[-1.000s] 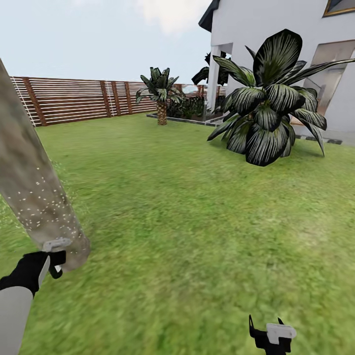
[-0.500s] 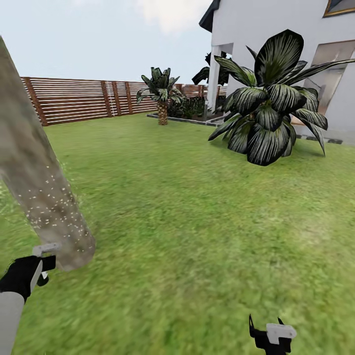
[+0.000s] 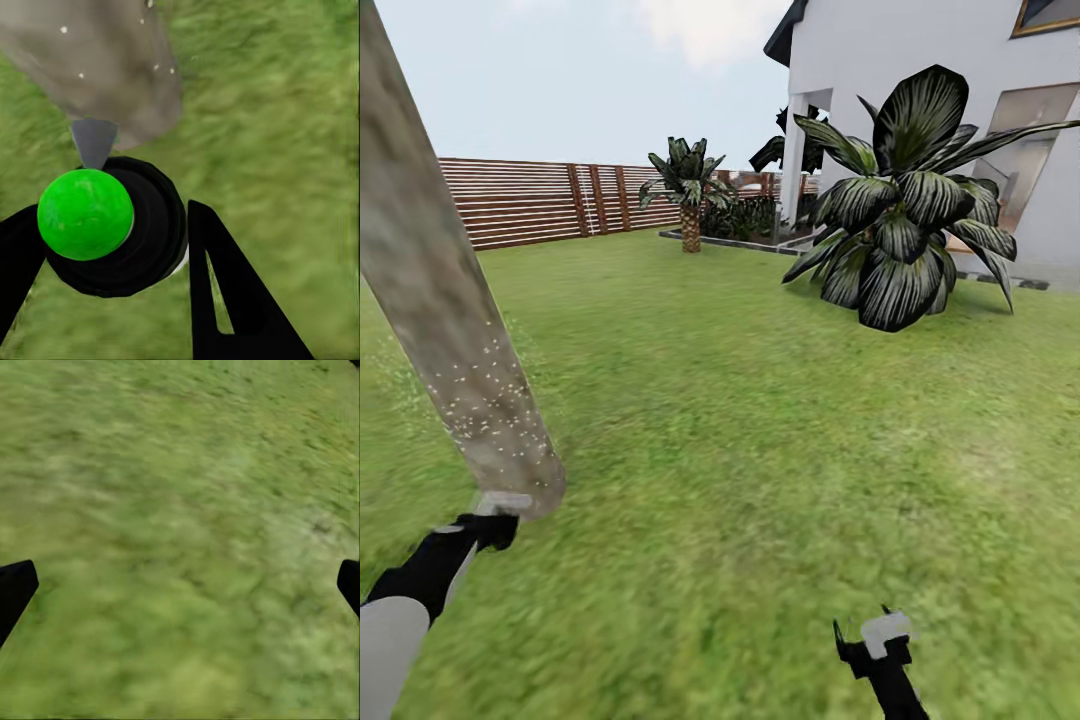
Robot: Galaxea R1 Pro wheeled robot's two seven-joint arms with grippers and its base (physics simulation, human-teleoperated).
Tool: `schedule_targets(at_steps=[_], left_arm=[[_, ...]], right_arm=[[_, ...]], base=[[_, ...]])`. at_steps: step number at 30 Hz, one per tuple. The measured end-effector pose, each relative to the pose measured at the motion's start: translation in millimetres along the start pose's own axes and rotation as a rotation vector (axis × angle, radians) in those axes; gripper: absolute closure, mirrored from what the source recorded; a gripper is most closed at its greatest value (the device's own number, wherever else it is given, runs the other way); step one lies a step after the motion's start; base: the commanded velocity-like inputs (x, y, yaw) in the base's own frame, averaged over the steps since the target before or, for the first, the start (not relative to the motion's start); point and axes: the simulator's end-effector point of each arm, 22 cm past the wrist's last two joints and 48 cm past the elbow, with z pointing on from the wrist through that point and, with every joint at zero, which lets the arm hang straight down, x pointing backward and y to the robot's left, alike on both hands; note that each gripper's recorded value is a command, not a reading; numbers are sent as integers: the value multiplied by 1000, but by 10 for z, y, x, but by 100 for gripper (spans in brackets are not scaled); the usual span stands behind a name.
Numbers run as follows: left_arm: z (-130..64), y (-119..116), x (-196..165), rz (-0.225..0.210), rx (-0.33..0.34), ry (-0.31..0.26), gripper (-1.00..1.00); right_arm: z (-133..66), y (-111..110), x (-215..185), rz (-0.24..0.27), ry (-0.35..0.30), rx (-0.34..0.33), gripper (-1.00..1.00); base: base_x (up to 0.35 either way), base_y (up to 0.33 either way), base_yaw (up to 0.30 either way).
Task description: In the garden, pick up the pesticide atomizer on the floor and spray pesticide onto both trees until each tree trunk is fully covered.
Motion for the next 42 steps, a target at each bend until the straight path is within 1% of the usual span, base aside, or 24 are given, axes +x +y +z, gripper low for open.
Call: schedule_targets(at_steps=[1, 2, 3, 5, 6, 7, 8, 9, 11, 12, 13, 14, 16, 19, 26, 30, 32, 33, 34, 35, 38, 40, 42], left_arm=[[16, -171, 15, 55, 47, -14, 100], [20, -286, 32, 88, 81, -17, 100], [9, -534, 70, 150, 163, -15, 100], [-54, -912, 133, 239, 299, -2, 100], [-106, -1113, 194, 289, 375, 12, 100], [-203, -1394, 306, 361, 484, 37, 100], [-271, -1549, 386, 407, 547, 56, 100], [-325, -1661, 453, 444, 593, 71, 100], [-398, -1814, 567, 513, 650, 92, 100], [-401, -1850, 637, 525, 653, 99, 100], [-405, -1825, 709, 527, 655, 117, 100], [-404, -1804, 667, 517, 655, 113, 100], [-401, -1759, 574, 512, 654, 105, 100], [-415, -1768, 540, 545, 664, 107, 100], [-514, -2089, 611, 607, 732, 131, 100], [-582, -2267, 705, 644, 773, 151, 100], [-618, -2357, 741, 663, 793, 158, 100], [-810, -2458, 1249, 1006, 874, 309, 100], [-893, -2628, 1383, 1123, 905, 333, 100], [-890, -2613, 1383, 1135, 902, 337, 100], [-918, -2710, 1359, 1135, 909, 332, 100], [-929, -2749, 1368, 1140, 898, 351, 100], [-962, -2875, 1362, 1169, 899, 353, 100]], right_arm=[[23, 275, -37, -48, 10, -98, -100], [35, 426, -51, -74, 21, -159, -100], [79, 668, -139, -109, 26, -277, -100], [98, 942, -294, -131, 16, -431, -100], [77, 1043, -342, -137, 11, -493, -100], [42, 1145, -412, -148, 0, -565, -100], [7, 1211, -458, -157, -9, -617, -100], [-32, 1273, -512, -167, -19, -670, -100], [-126, 1378, -593, -189, -35, -769, -100], [-118, 1418, -633, -189, -42, -772, -100], [-124, 1438, -665, -184, -52, -774, -100], [-125, 1430, -682, -186, -59, -775, -100], [-131, 1435, -705, -194, -66, -783, -100], [-155, 1485, -725, -210, -70, -804, -100], [-203, 1601, -749, -247, -76, -844, -100], [-247, 1760, -865, -261, -96, -880, -100], [-255, 1785, -886, -270, -94, -891, -100], [-454, 1967, -1017, -422, -106, -1053, -100], [-454, 1948, -1060, -441, -103, -1063, -100], [-447, 1924, -1107, -449, -107, -1065, 100], [-445, 1906, -1157, -456, -111, -1069, 100], [-448, 1912, -1165, -457, -112, -1071, 100], [-473, 1996, -1222, -450, -123, -1080, 100]], base=[[-4, 0, 0], [-1, 0, 0], [0, 0, 0], [0, 0, 0], [0, 0, 0], [0, 0, 0], [0, 0, 0], [0, 0, 0], [0, 0, 0], [0, 0, 0], [0, 0, 0], [0, 0, 0], [0, 0, 0], [0, 0, 0], [0, 0, 0], [0, 0, 0], [0, 0, 0], [0, 0, 0], [0, 0, 0], [0, 0, 0], [0, 0, 0], [0, 0, 0], [0, 0, 0]])
